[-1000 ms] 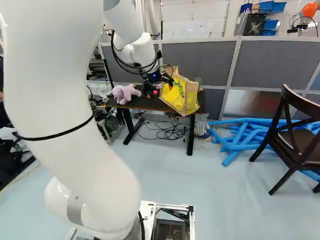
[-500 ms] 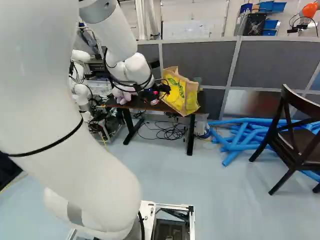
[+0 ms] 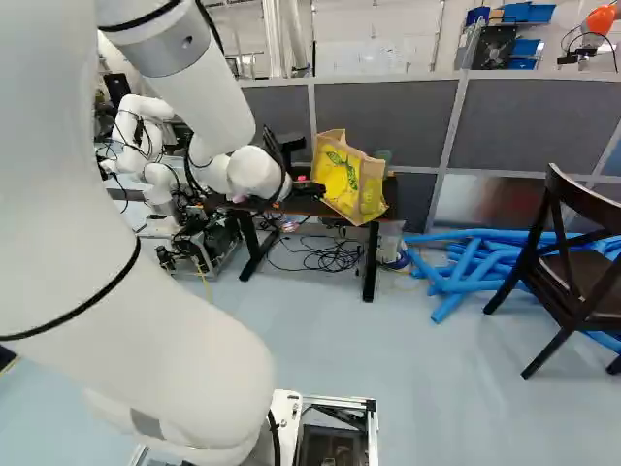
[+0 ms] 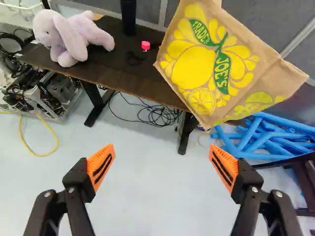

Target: Pick up the bag on the ground and place it on the table

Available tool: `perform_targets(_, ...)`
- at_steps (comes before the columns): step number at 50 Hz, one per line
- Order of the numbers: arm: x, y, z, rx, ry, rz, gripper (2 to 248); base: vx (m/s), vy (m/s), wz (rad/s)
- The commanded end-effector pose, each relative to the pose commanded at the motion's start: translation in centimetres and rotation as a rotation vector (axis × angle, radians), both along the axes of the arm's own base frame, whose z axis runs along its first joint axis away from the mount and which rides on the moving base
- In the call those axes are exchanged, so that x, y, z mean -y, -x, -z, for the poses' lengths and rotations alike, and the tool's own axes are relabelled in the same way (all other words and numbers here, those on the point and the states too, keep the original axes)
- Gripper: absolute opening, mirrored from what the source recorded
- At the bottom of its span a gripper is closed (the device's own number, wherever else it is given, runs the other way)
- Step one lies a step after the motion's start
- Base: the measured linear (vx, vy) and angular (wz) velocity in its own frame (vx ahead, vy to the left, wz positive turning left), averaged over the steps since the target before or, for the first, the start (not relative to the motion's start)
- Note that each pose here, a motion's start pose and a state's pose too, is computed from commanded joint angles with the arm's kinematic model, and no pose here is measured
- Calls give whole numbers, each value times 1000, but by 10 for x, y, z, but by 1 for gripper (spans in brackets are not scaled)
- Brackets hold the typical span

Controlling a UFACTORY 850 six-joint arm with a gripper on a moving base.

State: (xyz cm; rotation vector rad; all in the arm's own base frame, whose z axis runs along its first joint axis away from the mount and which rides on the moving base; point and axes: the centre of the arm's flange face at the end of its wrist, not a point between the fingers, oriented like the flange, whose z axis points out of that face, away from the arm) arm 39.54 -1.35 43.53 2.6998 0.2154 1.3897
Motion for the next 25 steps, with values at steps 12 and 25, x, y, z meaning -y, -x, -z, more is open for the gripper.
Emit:
perform_targets(12, -4, 27, 17, 67, -36, 16, 247, 0, 0, 0)
perform_targets(25, -7, 53, 33, 131, -71, 31, 247, 0, 0, 0)
